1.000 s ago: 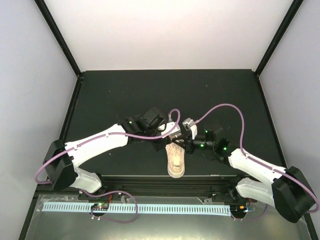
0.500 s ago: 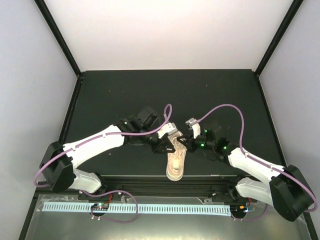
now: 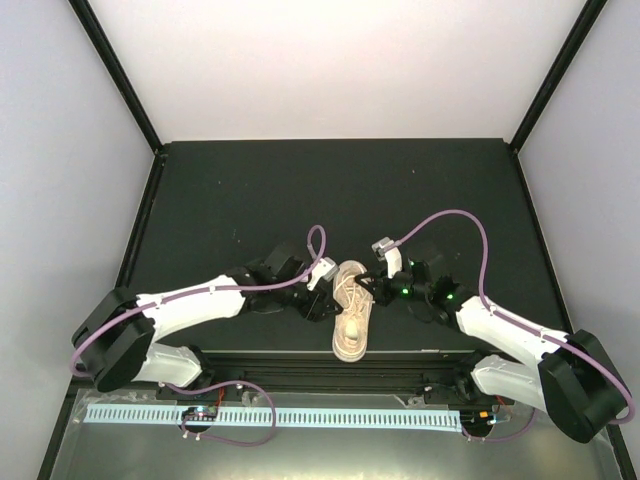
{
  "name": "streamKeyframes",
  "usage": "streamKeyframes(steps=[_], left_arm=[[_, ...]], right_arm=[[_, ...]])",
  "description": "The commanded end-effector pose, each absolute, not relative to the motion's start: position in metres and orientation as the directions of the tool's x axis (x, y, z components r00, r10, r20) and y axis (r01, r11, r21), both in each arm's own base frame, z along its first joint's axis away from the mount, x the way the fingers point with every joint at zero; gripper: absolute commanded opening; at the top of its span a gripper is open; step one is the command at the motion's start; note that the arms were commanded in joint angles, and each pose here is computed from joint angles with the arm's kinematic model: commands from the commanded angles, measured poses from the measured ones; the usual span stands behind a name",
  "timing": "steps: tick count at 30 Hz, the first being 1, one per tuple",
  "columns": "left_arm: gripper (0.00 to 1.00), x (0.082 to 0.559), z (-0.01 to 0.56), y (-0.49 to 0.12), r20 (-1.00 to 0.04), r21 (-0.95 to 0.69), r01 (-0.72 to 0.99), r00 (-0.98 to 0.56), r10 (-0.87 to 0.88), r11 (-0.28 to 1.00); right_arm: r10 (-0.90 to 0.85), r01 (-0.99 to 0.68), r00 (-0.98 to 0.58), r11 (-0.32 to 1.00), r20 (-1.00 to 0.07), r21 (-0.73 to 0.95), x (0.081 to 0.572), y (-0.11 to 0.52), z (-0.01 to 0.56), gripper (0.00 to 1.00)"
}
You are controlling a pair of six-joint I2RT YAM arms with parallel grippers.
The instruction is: Tie the shoes
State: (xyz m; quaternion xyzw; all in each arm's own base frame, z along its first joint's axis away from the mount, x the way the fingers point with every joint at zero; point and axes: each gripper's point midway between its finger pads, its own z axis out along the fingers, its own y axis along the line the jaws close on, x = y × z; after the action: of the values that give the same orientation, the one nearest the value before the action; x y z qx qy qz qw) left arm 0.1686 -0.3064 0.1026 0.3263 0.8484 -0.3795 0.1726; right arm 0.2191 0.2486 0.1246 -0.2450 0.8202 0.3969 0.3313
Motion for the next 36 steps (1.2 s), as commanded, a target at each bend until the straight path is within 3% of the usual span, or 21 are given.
streamKeyframes(steps=[1, 8, 10, 15, 17, 19, 21, 25, 31, 36], left_arm=[[0.54, 0.181, 0.113, -0.320, -0.547, -0.600, 0.613, -0.783, 0.296, 0.514], [0.54, 0.183, 0.106, -0.327, -0.517, -0.668, 0.555, -0.825, 0.227, 0.496], [0.45, 0.186, 0.106, -0.332, -0.507, -0.685, 0.540, -0.836, 0.211, 0.489], [0.10, 0.191, 0.102, -0.327, -0.505, -0.671, 0.520, -0.842, 0.188, 0.529], [0.02, 0.193, 0.105, -0.320, -0.522, -0.643, 0.525, -0.833, 0.183, 0.558], [0.02, 0.195, 0.108, -0.312, -0.535, -0.609, 0.532, -0.823, 0.191, 0.588], [0.02, 0.198, 0.111, -0.303, -0.544, -0.577, 0.535, -0.815, 0.199, 0.617], [0.01, 0.202, 0.115, -0.285, -0.541, -0.533, 0.538, -0.810, 0.226, 0.652], [0.01, 0.205, 0.116, -0.276, -0.526, -0.499, 0.579, -0.794, 0.305, 0.645], [0.02, 0.209, 0.120, -0.275, -0.535, -0.419, 0.655, -0.737, 0.412, 0.629]], right_arm=[[-0.127, -0.654, -0.661, 0.580, -0.739, 0.485, 0.222, 0.247, 0.125, 0.02], [-0.125, -0.651, -0.663, 0.584, -0.738, 0.485, 0.222, 0.246, 0.124, 0.02], [-0.123, -0.649, -0.663, 0.586, -0.739, 0.485, 0.222, 0.246, 0.124, 0.02], [-0.109, -0.635, -0.663, 0.607, -0.741, 0.479, 0.224, 0.241, 0.127, 0.03], [-0.096, -0.621, -0.662, 0.625, -0.743, 0.473, 0.225, 0.238, 0.127, 0.11], [-0.087, -0.609, -0.668, 0.636, -0.739, 0.475, 0.225, 0.235, 0.126, 0.29], [-0.073, -0.592, -0.678, 0.645, -0.732, 0.483, 0.224, 0.232, 0.126, 0.53], [-0.043, -0.552, -0.689, 0.677, -0.723, 0.486, 0.220, 0.221, 0.128, 0.73], [0.050, -0.420, -0.718, 0.764, -0.694, 0.489, 0.217, 0.192, 0.115, 0.79], [0.020, -0.428, -0.761, 0.736, -0.648, 0.525, 0.200, 0.194, 0.100, 0.67]])
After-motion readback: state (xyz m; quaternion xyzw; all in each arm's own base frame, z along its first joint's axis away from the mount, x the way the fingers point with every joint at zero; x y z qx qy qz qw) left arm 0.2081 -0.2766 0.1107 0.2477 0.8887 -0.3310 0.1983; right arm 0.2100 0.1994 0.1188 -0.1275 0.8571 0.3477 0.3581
